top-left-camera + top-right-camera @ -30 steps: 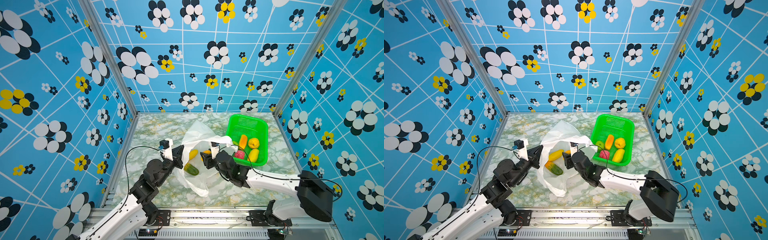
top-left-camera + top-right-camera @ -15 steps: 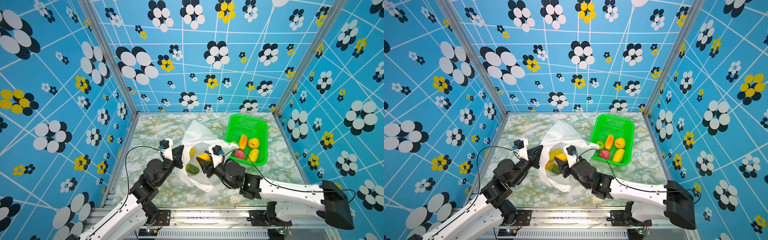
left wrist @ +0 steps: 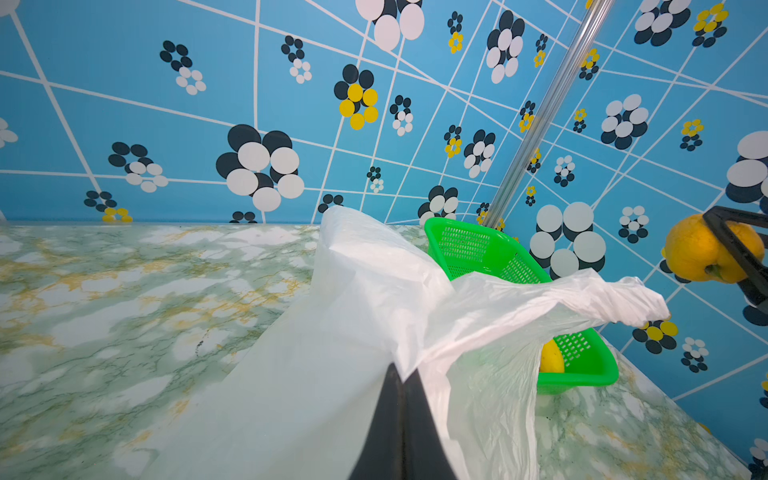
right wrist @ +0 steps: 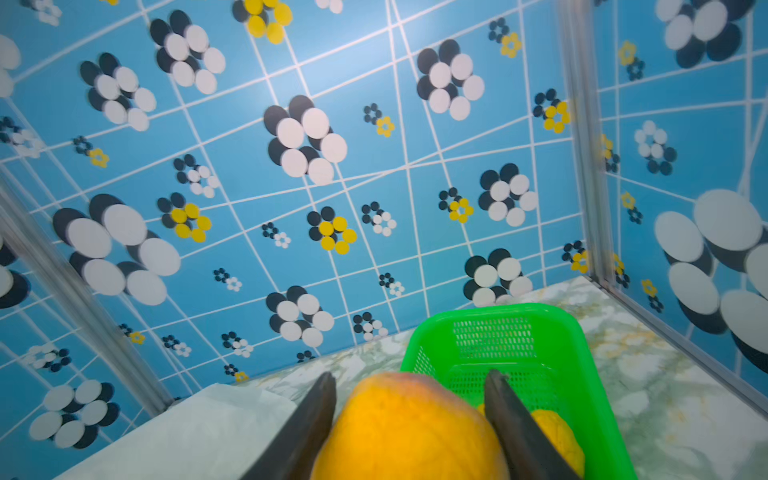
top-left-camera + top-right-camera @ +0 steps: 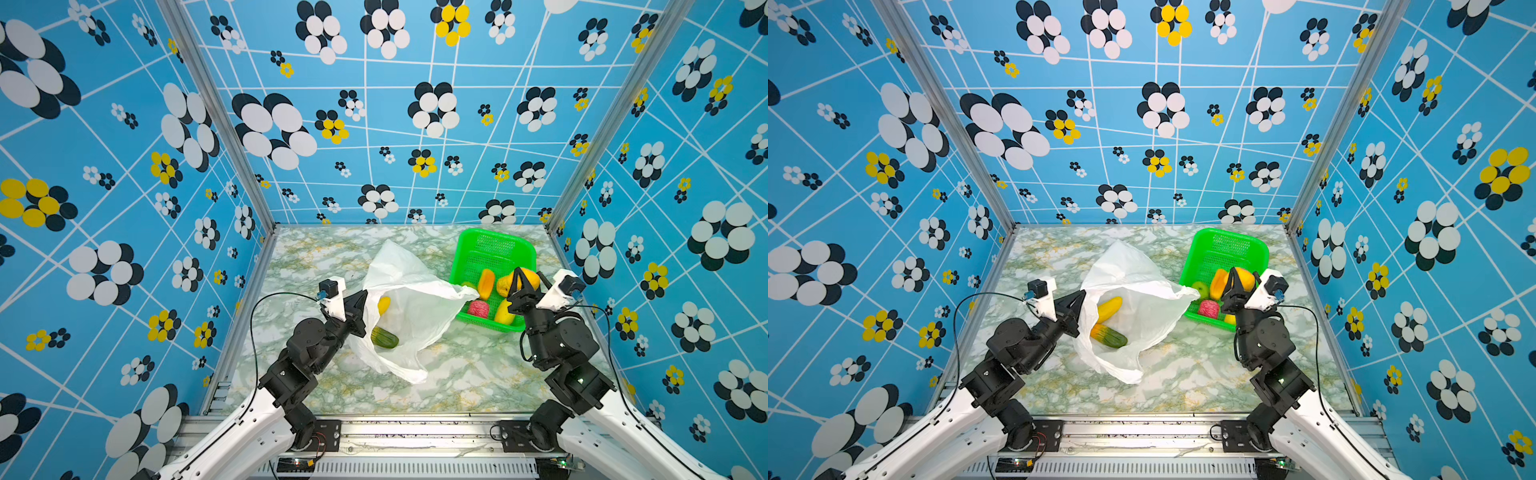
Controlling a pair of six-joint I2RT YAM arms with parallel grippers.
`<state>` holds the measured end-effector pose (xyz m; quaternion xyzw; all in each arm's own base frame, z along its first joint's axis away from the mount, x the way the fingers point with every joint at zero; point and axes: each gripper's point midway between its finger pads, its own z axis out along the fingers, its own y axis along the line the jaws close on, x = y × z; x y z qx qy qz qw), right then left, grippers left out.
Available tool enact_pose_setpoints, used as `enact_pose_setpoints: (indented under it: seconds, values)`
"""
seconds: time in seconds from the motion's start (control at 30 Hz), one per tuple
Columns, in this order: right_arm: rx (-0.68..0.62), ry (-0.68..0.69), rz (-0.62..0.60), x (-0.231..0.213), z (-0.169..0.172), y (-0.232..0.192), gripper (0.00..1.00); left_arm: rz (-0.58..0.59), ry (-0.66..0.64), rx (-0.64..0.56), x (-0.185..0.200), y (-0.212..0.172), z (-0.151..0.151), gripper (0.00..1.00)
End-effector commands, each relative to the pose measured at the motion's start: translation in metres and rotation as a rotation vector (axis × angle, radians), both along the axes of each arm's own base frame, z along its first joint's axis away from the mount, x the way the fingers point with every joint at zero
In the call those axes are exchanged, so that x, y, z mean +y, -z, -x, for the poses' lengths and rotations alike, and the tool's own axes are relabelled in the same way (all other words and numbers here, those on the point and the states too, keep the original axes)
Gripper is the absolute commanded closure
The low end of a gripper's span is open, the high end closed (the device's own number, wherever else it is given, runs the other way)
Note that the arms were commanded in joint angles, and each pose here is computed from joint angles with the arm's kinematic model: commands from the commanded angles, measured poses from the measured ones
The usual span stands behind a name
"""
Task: Untie the knot of the plastic bag and take out the fruit
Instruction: 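Lift the mango out of the bag with the right gripper toward the basket, then lower the mango into the green basket and open the right gripper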
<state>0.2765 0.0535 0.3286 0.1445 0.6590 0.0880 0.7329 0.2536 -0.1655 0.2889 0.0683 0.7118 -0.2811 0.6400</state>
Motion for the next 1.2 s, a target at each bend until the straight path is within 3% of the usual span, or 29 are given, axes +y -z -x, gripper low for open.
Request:
enact_pose_setpoints:
  seconds: [0.0, 0.23, 0.37, 0.57, 0.73, 0.9, 1.07, 1.17]
  values:
    - [0.174, 0.032, -0.020, -0.009, -0.021, 0.047, 0.73, 0.010, -0.015, -0.018, 0.004, -0.009, 0.000, 1.00]
    - [0.482, 0.020, -0.056, -0.010, -0.071, 0.121, 0.82, 0.014, -0.011, -0.017, 0.004, -0.009, 0.001, 1.00]
    - [0.568, 0.076, -0.086, -0.022, -0.078, 0.155, 0.69, 0.012, -0.011, -0.015, 0.004, -0.008, 0.001, 1.00]
    - [0.670, 0.021, -0.165, -0.015, -0.093, 0.190, 0.69, 0.012, -0.012, -0.016, 0.004, -0.008, 0.000, 1.00]
    - [0.663, 0.029, -0.164, -0.017, -0.092, 0.190, 0.46, 0.013, -0.014, -0.016, 0.004, -0.008, 0.001, 1.00]
    - [0.616, 0.056, -0.164, -0.024, -0.086, 0.179, 0.36, 0.012, -0.013, -0.014, 0.004, -0.008, 0.000, 1.00]
    - [0.606, 0.064, -0.166, -0.026, -0.085, 0.177, 0.19, 0.015, -0.012, -0.015, 0.004, -0.008, 0.001, 1.00]
    - [0.611, 0.063, -0.166, -0.025, -0.085, 0.177, 0.16, 0.015, -0.014, -0.014, 0.004, -0.008, 0.001, 1.00]
